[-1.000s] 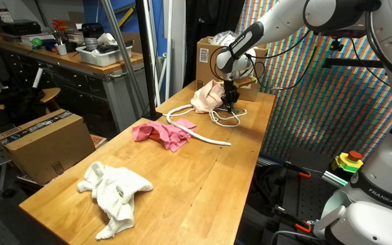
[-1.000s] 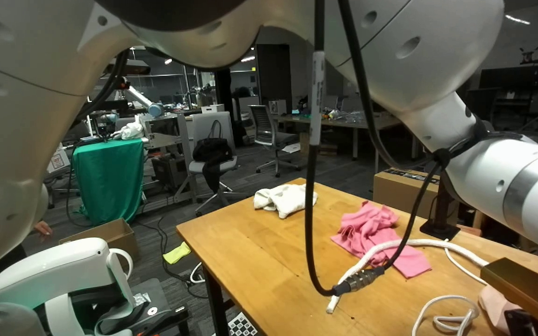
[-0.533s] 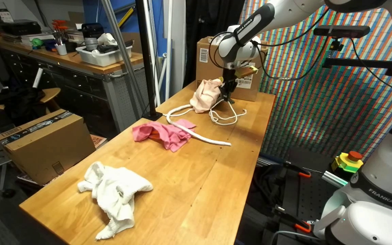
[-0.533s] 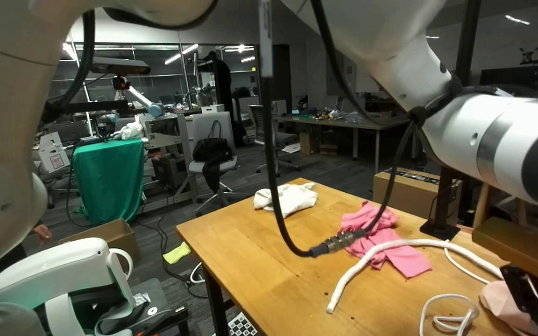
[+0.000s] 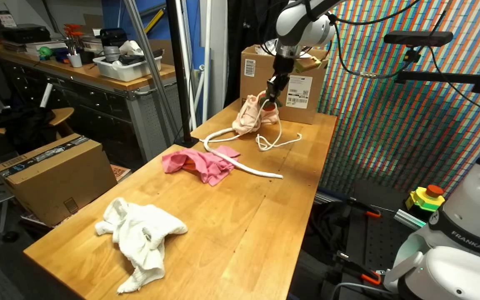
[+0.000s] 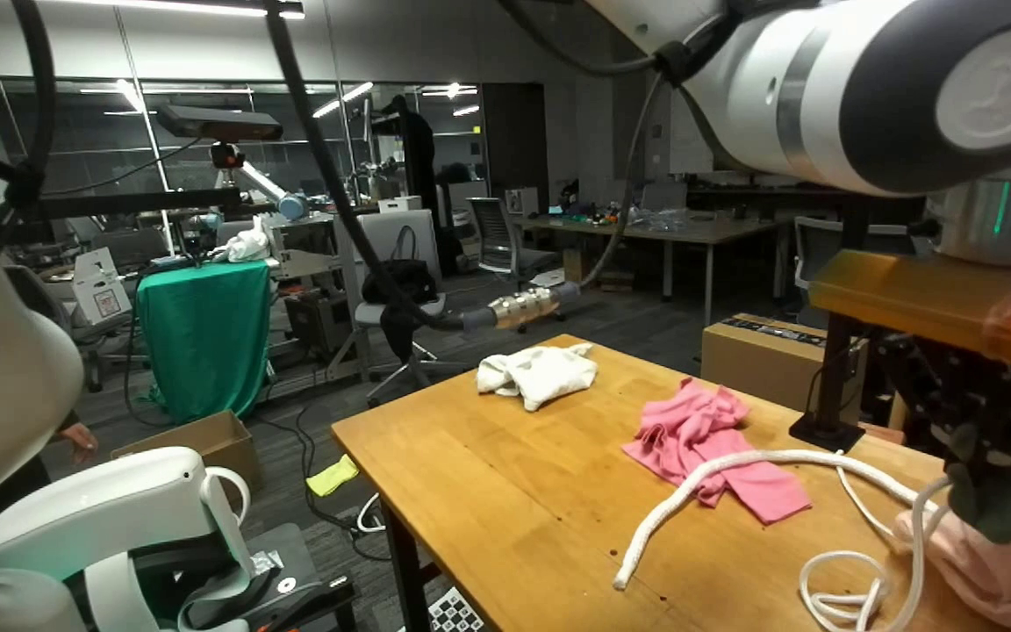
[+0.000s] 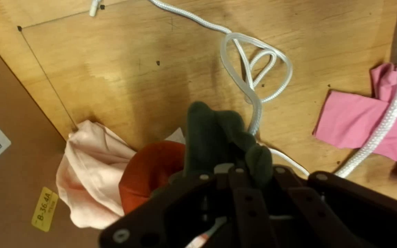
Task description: Separate the things on the table
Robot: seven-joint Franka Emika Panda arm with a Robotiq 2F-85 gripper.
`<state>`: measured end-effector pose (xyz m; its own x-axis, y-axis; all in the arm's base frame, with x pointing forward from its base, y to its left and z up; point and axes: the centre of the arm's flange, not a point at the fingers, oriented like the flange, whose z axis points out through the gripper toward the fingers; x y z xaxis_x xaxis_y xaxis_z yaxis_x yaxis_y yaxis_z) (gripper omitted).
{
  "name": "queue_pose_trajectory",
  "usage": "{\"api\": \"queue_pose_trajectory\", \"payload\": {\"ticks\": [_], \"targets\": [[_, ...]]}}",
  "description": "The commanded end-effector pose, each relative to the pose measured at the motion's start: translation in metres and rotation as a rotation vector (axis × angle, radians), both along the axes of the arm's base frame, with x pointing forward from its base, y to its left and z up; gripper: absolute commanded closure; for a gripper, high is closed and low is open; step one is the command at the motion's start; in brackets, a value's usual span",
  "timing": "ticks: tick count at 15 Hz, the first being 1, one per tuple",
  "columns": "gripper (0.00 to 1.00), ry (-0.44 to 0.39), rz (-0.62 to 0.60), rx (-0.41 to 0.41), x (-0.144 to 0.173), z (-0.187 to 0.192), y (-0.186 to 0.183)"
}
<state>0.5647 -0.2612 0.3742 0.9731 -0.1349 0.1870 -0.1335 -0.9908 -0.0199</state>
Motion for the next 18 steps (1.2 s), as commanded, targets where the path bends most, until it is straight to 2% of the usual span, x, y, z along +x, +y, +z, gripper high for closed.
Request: {"api": "queue_pose_trajectory", "payload": {"ticks": [1,5,10,15,18], "targets": [[0.93,-0.078,0.083,0.006,-0.023,0.042,0.031],[0.94,-0.113,0.186,-0.015,-0.023,0.071,0.071],[0.94,-0.137,0.349,-0.024,-0.016,0.086,0.136],[0.94,-0.099,0.547,-0.013,-0.008,0.070,0.198],[0.94,-0.031,0.676,0.044,-0.004,0.047,0.234]]}}
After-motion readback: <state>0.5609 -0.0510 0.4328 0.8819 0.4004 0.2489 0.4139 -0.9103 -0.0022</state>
